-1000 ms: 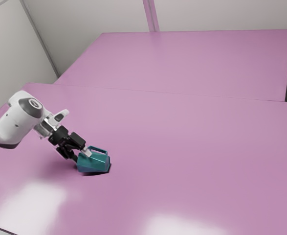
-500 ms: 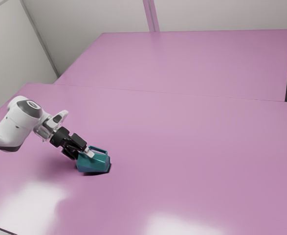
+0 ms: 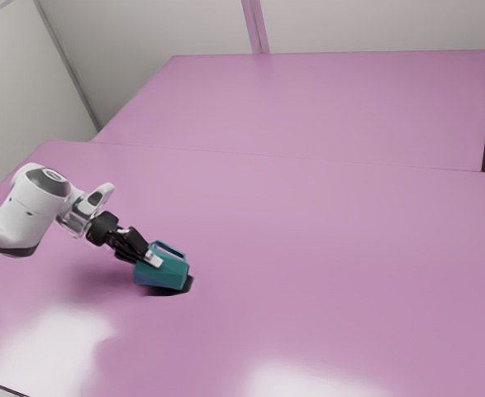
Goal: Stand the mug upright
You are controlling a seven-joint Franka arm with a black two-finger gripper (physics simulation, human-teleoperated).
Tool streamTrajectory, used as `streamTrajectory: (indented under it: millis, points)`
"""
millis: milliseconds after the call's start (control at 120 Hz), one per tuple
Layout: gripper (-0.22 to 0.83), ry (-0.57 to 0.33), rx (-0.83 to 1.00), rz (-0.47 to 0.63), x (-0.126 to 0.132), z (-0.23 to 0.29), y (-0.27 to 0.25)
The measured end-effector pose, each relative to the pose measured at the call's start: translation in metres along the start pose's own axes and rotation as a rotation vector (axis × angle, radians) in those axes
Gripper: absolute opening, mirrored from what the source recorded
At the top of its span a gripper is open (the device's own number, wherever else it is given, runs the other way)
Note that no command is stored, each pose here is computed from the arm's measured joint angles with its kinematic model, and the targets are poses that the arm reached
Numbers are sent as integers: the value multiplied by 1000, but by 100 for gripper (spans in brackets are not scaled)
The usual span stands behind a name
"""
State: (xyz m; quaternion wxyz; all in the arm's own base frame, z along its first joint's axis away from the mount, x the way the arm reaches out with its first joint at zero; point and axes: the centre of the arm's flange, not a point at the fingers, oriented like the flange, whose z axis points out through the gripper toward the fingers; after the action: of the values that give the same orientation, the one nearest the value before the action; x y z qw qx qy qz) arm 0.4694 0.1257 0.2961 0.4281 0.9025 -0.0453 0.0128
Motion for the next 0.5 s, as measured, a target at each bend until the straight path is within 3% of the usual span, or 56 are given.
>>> streamTrajectory:
  millis: [500]
  points:
    - [-16,21,15,119,17,-5,46]
